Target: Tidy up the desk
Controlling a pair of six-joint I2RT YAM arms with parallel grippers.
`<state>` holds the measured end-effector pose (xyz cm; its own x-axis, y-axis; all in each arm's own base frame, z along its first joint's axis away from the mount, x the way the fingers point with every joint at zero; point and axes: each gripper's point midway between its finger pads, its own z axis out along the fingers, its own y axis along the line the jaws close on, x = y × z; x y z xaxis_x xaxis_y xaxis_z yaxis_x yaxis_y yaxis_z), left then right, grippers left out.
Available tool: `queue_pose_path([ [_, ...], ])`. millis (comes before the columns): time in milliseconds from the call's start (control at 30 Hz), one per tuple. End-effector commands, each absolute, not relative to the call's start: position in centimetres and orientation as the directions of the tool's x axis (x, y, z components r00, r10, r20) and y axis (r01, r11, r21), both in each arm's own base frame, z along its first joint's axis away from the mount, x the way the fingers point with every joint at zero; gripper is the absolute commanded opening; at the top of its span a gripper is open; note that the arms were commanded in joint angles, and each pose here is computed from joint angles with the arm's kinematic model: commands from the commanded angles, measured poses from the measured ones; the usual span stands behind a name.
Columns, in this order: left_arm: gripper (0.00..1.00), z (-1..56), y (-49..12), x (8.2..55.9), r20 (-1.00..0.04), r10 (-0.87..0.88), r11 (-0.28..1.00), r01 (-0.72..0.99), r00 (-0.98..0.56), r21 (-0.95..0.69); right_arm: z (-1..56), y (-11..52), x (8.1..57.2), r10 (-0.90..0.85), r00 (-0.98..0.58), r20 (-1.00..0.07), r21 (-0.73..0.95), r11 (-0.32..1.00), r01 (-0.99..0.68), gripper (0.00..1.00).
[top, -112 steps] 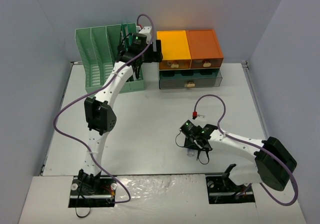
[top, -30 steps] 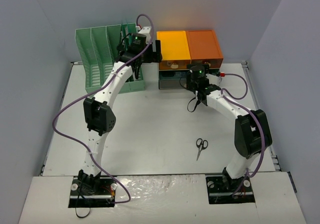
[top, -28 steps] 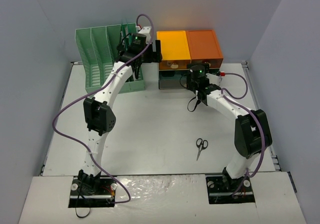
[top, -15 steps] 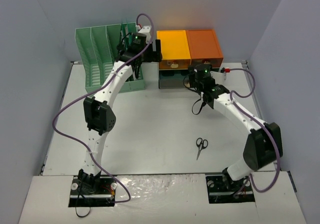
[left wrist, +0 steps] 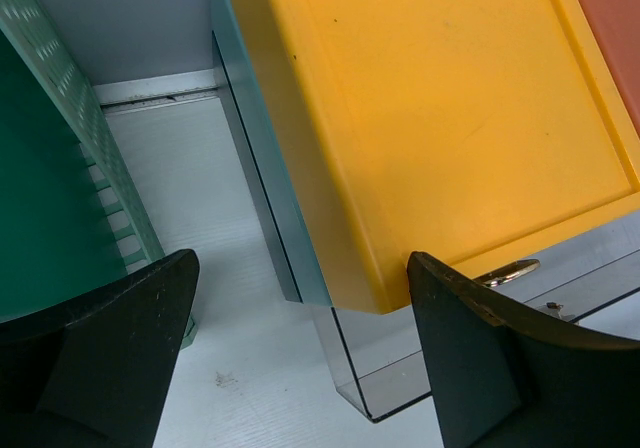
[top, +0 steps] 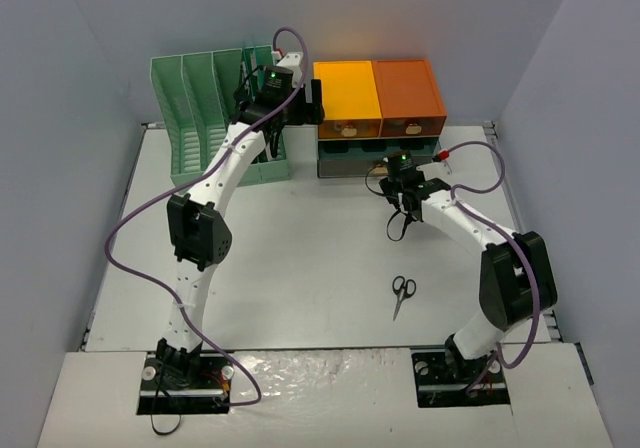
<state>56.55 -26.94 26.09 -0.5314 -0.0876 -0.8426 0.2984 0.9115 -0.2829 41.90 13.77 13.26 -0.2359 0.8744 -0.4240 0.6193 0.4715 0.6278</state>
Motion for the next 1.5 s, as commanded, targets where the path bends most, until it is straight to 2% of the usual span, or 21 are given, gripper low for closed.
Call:
queue_pose_path([
  [0, 0.82, 26.9, -24.8, 54.2, -0.823, -0.007, 0.932, 0.294, -0.568, -0.211, 12.9, 12.3, 43.4, 0.858, -0.214, -0.467, 0.615, 0.489, 0.618, 0.0],
  [333, 0.82, 27.0, -25.2, 53.9, -0.825, 0.005, 0.933, 0.3, -0.565, -0.199, 12.4, 12.6, 49.1, 0.86, -0.212, -0.464, 0.666, 0.496, 0.557, 0.0],
  [700, 0.82, 26.6, -25.2, 53.6, -0.821, 0.02, 0.935, 0.302, -0.571, -0.188, 16.0, 12.9, 56.4, 0.864, -0.206, -0.459, 0.747, 0.501, 0.437, 0.0],
  [933, 0.82, 26.3, -25.3, 53.4, -0.817, 0.033, 0.935, 0.306, -0.576, -0.178, 16.6, 13.6, 59.1, 0.87, -0.224, -0.439, 0.774, 0.493, 0.397, 0.0],
  [1100, 0.82, 26.2, -25.1, 53.3, -0.816, 0.037, 0.937, 0.303, -0.576, -0.171, 15.0, 14.5, 58.1, 0.878, -0.274, -0.393, 0.777, 0.476, 0.411, 0.01],
  [1200, 0.82, 26.2, -25.2, 53.3, -0.815, 0.04, 0.937, 0.305, -0.578, -0.171, 14.9, 14.4, 56.4, 0.898, -0.253, -0.359, 0.807, 0.435, 0.399, 0.09],
  [1267, 0.82, 26.1, -25.4, 53.3, -0.815, 0.041, 0.936, 0.307, -0.578, -0.17, 11.9, 13.8, 54.0, 0.931, -0.223, -0.288, 0.814, 0.361, 0.455, 0.22],
  [1467, 0.82, 25.9, -25.9, 53.4, -0.814, 0.042, 0.934, 0.313, -0.579, -0.175, 10.1, 13.8, 50.7, 0.985, -0.14, -0.104, 0.913, 0.15, 0.379, 0.29],
])
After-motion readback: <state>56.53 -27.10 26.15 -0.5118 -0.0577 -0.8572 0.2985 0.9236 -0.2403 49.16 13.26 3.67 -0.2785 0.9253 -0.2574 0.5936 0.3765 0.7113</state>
